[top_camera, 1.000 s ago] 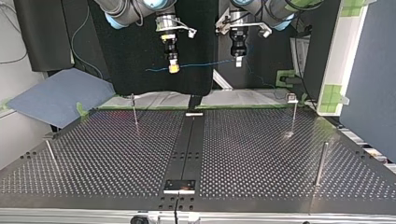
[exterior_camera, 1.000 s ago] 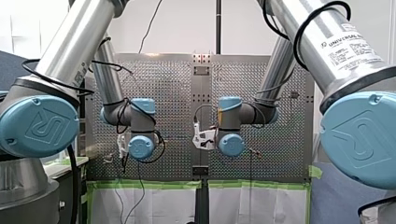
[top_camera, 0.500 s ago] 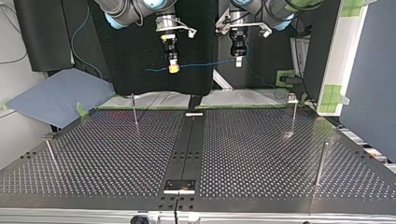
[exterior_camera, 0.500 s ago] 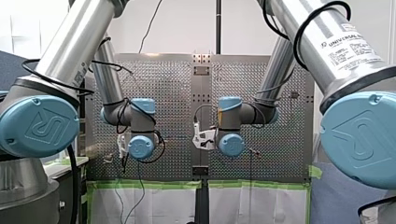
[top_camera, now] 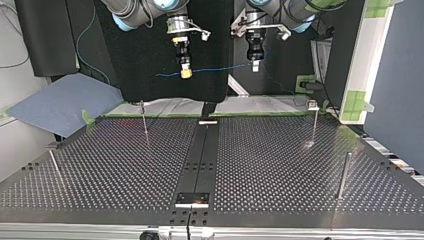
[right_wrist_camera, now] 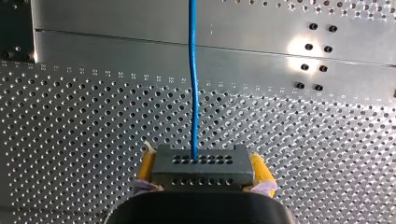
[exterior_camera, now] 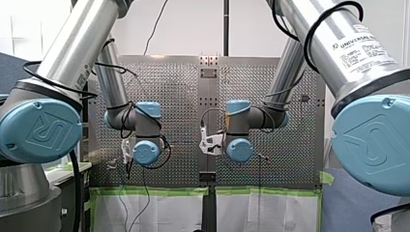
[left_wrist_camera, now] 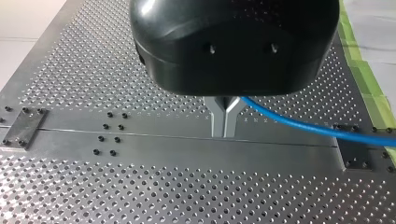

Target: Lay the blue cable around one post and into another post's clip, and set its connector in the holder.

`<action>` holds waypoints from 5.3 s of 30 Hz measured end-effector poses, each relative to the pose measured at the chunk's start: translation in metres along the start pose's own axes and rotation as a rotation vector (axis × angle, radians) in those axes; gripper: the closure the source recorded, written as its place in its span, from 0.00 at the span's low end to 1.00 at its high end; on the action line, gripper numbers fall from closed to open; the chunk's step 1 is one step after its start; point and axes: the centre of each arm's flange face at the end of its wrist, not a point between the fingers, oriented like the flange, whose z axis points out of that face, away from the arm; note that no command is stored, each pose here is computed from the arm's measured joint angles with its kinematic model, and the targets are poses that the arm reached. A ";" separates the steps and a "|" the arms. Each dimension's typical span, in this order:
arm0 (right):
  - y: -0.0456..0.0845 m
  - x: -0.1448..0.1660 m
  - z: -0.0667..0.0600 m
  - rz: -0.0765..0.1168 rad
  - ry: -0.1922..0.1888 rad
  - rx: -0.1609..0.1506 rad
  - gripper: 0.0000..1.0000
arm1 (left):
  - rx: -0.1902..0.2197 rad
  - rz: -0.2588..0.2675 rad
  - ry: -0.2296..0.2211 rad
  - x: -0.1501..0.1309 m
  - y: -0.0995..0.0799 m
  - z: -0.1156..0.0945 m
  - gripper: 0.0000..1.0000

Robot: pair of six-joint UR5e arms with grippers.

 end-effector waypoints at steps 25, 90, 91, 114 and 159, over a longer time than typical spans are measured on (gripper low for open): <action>0.000 0.000 0.000 0.000 0.000 0.000 1.00 | 0.000 0.000 0.000 0.000 0.000 0.000 1.00; -0.012 -0.063 -0.025 -0.033 -0.131 0.048 1.00 | -0.001 0.043 0.066 0.027 0.005 -0.005 1.00; -0.012 -0.063 -0.025 -0.033 -0.131 0.048 1.00 | -0.001 0.043 0.066 0.027 0.005 -0.005 1.00; -0.020 -0.049 -0.021 -0.011 -0.113 0.045 1.00 | -0.002 0.054 0.086 0.023 0.007 -0.023 1.00; -0.041 0.170 0.024 0.216 0.092 0.085 1.00 | -0.154 -0.146 -0.019 -0.117 0.033 0.023 1.00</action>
